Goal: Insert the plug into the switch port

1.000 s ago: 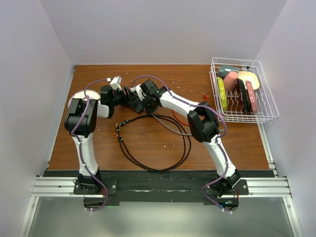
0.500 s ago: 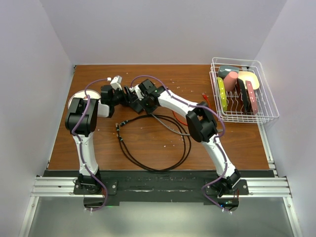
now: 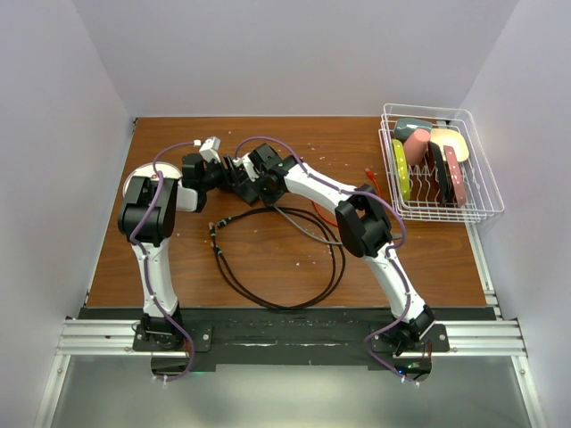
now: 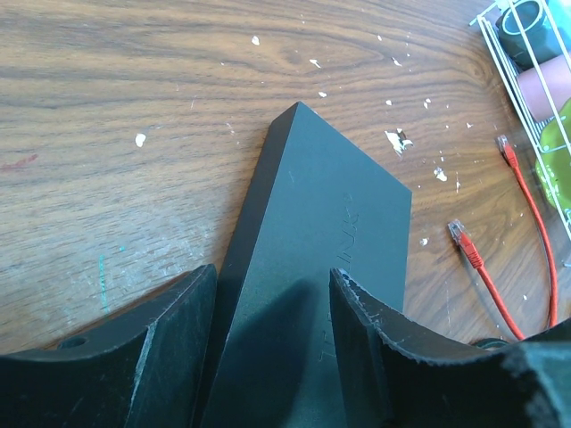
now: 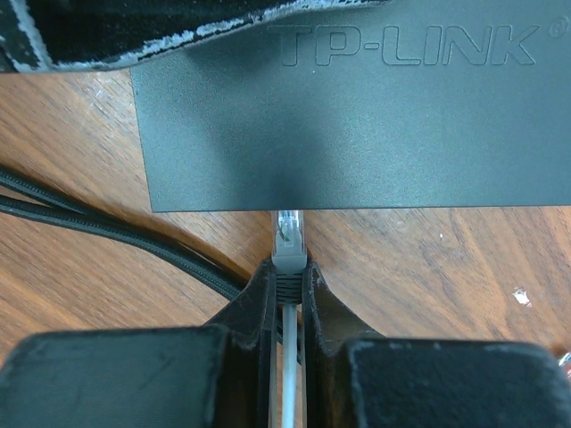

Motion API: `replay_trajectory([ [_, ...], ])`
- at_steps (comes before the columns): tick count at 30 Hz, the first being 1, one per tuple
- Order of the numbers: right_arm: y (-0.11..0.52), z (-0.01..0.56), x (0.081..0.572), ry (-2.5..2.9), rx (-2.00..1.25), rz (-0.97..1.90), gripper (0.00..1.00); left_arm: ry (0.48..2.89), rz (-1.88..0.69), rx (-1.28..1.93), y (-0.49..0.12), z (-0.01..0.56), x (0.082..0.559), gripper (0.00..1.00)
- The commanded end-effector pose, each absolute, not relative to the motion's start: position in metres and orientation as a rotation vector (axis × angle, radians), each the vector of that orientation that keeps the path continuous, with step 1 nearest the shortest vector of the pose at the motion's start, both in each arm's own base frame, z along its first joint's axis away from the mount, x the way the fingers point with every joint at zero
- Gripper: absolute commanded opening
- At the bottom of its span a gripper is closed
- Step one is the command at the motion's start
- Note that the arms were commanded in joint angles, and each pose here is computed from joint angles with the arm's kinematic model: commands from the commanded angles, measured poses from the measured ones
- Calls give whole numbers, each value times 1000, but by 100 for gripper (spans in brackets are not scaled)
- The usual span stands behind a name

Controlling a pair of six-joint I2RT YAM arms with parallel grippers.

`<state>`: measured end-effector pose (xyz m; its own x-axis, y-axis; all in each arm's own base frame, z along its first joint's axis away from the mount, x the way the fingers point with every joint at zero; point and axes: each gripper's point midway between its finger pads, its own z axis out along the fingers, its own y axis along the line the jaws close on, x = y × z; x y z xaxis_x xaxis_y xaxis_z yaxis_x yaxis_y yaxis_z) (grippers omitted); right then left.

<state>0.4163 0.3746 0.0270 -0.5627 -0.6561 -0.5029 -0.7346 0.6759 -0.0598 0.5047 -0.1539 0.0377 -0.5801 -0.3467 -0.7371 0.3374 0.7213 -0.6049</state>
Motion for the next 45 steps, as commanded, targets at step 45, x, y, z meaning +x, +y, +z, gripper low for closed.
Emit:
replay_trajectory([
  [45,424,102,462,1956,-878,349,0,2063,-1154,209,-195,32,465,38],
])
